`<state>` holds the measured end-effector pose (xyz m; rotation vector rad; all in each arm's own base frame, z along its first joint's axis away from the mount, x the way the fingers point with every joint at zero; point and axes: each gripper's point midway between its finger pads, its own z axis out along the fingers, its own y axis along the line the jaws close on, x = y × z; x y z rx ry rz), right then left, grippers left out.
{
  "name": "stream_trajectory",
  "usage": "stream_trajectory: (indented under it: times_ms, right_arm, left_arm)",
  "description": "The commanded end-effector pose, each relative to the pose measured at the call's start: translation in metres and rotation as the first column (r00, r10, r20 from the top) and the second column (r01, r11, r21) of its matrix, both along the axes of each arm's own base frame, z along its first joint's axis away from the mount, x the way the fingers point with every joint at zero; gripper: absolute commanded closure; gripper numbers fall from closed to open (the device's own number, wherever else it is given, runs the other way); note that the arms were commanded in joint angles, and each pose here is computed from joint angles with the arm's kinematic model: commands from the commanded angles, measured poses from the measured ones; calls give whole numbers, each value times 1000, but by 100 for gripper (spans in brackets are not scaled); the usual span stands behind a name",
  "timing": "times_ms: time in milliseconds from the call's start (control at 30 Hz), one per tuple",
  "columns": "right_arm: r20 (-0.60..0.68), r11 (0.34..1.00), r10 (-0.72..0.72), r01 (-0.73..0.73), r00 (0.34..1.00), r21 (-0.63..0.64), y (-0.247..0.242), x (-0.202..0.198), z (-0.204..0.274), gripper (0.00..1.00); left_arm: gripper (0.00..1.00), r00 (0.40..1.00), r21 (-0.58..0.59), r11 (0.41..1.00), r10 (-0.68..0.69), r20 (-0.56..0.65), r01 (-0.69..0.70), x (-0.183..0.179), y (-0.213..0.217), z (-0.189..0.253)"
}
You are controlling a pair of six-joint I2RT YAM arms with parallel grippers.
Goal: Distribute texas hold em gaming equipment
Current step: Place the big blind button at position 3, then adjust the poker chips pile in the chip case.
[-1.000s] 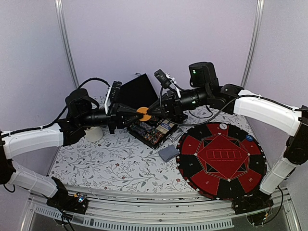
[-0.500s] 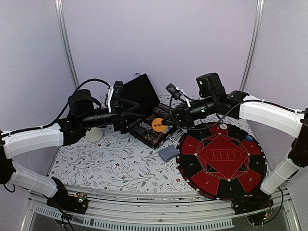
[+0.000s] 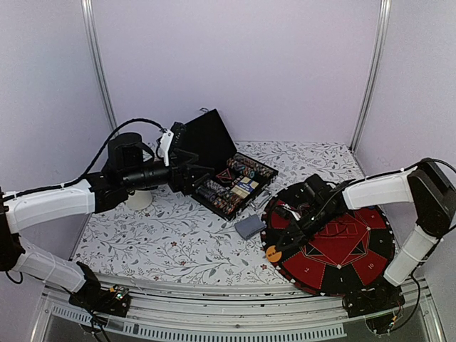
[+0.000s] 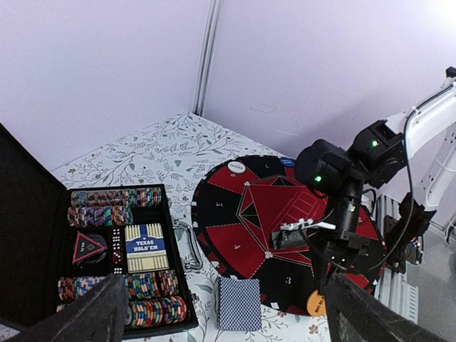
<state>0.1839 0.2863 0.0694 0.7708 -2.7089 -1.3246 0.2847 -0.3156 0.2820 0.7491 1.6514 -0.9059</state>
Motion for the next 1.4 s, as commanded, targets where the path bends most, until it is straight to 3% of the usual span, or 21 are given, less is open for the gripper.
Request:
stream_trajectory:
  times_ms: [0,367,500,700,900,1033,1167,1367]
  right_arm:
    - [-62,1000,-12,11,998,-16,2,0,-20,98]
    - [-125,997,-26,16,992,-80,-14,-2,-50,96]
    - [-79,986,-60,47,995,-161,-22,8,-57,76]
    - [-12,969,-87,82,996,-233,-27,24,-49,66]
    - [185,913,-109,172,977,-369,-46,60,-11,50]
    - [391,875,-118,282,913,-393,-62,90,42,27]
    - [556,865,-102,349,825,-360,-73,109,86,12]
    - [660,885,-119,381,742,-269,-71,120,124,6]
  left_arm:
    - [2,1000,26,999,22,-2,-22,7,1,0]
    - [2,999,46,998,37,2,-37,8,4,-3]
    - [2,999,46,998,33,3,-33,8,3,-2]
    - [2,999,54,998,32,7,-32,7,4,-2]
    - [2,997,88,993,77,-7,-76,13,9,-3]
    - [2,991,148,981,134,-28,-128,20,16,-7]
    - [2,977,211,958,207,-39,-195,24,25,-15]
    - [6,974,398,900,220,-55,-181,10,7,-44]
